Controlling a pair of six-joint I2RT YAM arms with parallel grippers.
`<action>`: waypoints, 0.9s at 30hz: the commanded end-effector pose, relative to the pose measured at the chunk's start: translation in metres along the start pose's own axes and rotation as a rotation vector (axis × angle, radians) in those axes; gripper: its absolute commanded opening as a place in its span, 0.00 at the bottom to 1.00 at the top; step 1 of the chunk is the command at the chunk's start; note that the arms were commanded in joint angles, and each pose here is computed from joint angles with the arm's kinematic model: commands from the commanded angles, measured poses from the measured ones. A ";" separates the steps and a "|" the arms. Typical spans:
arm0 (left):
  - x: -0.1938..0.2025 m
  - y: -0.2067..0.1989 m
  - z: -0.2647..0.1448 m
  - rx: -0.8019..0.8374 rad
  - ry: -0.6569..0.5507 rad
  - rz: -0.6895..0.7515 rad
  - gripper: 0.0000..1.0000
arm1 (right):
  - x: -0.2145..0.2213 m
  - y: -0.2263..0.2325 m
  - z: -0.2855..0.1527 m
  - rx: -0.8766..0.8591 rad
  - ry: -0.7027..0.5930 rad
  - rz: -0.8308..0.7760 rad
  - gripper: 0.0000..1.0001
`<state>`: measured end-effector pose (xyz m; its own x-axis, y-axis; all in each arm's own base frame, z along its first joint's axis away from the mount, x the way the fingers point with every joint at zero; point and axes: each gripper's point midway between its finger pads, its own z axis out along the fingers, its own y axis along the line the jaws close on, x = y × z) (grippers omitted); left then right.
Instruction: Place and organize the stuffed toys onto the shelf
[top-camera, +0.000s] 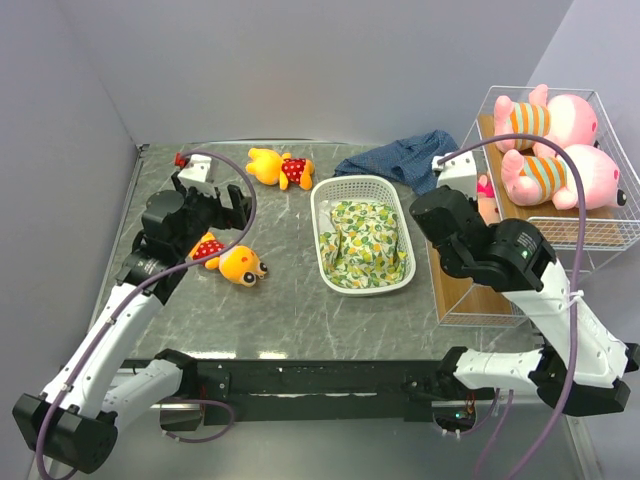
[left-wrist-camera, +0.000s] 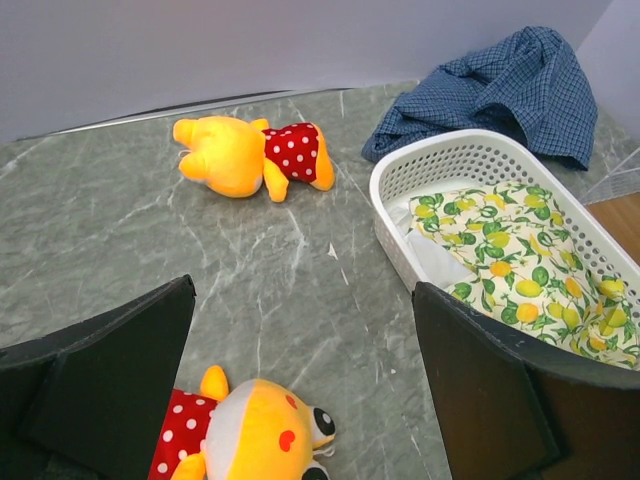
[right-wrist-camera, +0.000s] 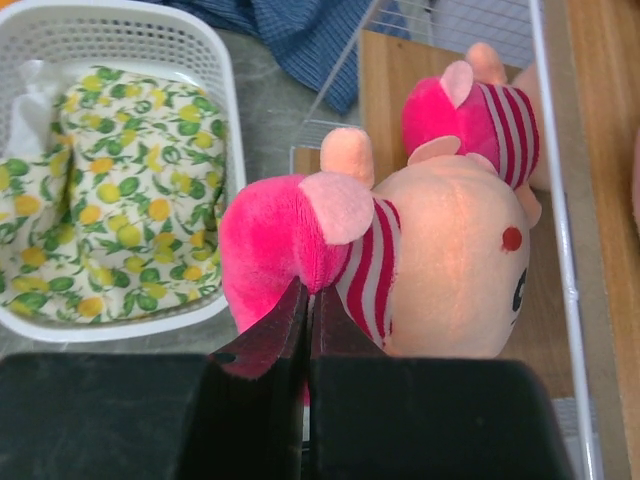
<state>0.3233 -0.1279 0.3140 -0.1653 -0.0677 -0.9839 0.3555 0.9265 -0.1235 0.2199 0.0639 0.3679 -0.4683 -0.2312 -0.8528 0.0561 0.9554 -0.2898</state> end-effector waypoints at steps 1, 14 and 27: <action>-0.025 -0.011 -0.008 0.049 -0.077 0.011 0.96 | 0.015 -0.031 0.002 0.129 0.039 -0.023 0.00; -0.028 -0.012 -0.009 0.052 -0.078 0.003 0.96 | 0.029 -0.018 0.020 0.158 0.112 -0.053 0.00; -0.026 -0.010 -0.010 0.044 -0.082 0.001 0.96 | 0.001 0.002 0.047 0.090 -0.073 -0.210 0.00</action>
<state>0.3153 -0.1298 0.3253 -0.1353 -0.0786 -0.9877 0.3829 0.9153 -0.1253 0.2475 0.0542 0.3227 -0.5245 -0.4199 -0.7407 0.0408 0.8565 -0.5144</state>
